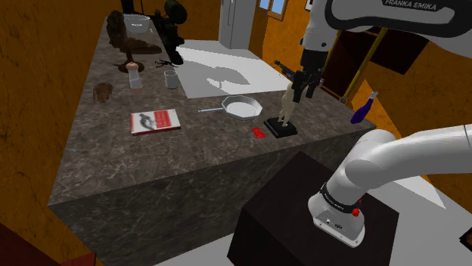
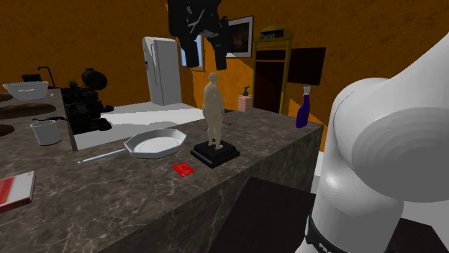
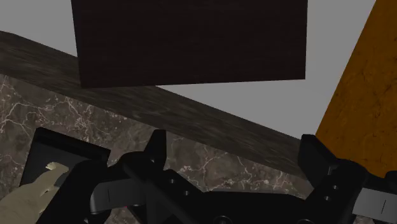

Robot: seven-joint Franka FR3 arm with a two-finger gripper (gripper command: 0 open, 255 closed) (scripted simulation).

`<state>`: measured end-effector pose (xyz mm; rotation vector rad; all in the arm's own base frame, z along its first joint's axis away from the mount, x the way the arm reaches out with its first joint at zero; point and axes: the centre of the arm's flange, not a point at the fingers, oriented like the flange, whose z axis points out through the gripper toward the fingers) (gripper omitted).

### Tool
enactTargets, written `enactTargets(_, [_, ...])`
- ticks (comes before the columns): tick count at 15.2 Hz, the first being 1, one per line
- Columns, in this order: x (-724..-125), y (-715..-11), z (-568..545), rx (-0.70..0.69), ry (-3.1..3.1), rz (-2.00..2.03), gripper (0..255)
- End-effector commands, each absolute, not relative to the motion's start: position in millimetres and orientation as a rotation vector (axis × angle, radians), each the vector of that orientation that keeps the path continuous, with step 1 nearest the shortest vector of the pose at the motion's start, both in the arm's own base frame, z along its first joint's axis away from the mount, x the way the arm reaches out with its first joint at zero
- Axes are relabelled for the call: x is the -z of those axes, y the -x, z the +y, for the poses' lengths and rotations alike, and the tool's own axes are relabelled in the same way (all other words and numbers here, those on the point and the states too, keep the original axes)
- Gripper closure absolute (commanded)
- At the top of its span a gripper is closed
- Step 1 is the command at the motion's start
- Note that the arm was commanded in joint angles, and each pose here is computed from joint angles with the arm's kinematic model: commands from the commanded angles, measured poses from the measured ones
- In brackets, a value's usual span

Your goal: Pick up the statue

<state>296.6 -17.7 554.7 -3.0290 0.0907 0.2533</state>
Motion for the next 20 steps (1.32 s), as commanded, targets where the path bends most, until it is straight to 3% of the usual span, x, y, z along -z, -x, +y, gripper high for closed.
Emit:
enactTargets(1, [-554.7, -296.6, -17.7, -0.253, 3.029, 0.091, 0])
enactTargets(20, [-471.6, -309.9, -220.1, 0.508, 3.042, 0.401, 0])
